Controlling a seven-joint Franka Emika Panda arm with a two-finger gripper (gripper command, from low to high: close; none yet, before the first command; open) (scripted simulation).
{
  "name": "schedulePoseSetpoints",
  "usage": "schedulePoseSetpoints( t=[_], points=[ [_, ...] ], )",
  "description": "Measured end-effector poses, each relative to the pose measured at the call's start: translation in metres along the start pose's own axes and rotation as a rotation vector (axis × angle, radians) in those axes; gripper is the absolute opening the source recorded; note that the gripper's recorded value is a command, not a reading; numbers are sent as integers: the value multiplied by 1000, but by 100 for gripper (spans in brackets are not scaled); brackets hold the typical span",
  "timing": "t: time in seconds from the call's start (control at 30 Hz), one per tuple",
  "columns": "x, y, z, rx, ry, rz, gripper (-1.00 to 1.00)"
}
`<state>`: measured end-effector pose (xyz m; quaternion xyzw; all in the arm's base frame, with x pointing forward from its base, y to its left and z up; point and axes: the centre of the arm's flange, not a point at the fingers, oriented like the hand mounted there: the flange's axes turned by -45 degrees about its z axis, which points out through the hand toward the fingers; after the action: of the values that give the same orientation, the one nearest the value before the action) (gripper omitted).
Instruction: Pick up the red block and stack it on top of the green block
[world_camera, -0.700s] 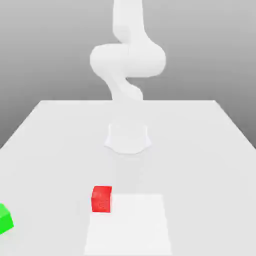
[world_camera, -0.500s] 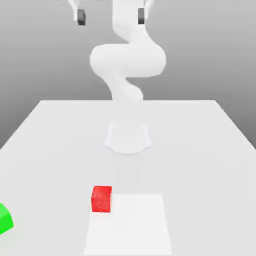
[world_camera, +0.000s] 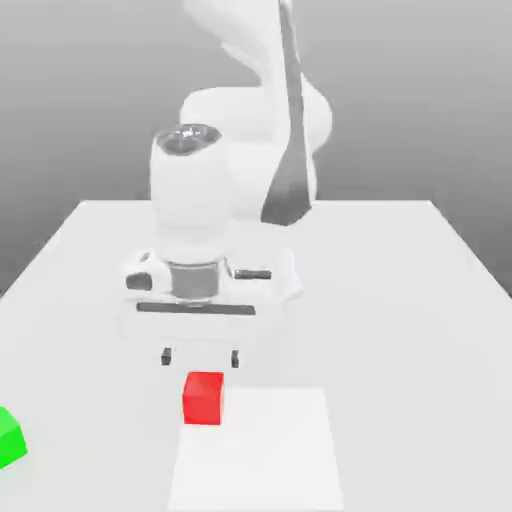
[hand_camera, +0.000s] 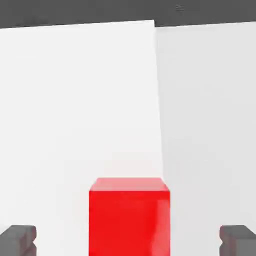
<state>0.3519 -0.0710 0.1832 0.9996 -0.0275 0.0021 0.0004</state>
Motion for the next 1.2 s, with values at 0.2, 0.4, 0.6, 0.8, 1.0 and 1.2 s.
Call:
schedulePoseSetpoints(
  t=[0.2,0.4,0.6,0.8,1.0,1.2],
  points=[
    [-3,0,35,0,-4,2,-100],
    [-3,0,31,0,-4,2,-100],
    [-3,0,-19,1,-4,4,-100],
    [36,84,-39,-8,-6,388,-100],
    [66,179,-53,-8,-5,794,-100],
    [72,255,-36,-1,-3,1084,-100]
  ],
)
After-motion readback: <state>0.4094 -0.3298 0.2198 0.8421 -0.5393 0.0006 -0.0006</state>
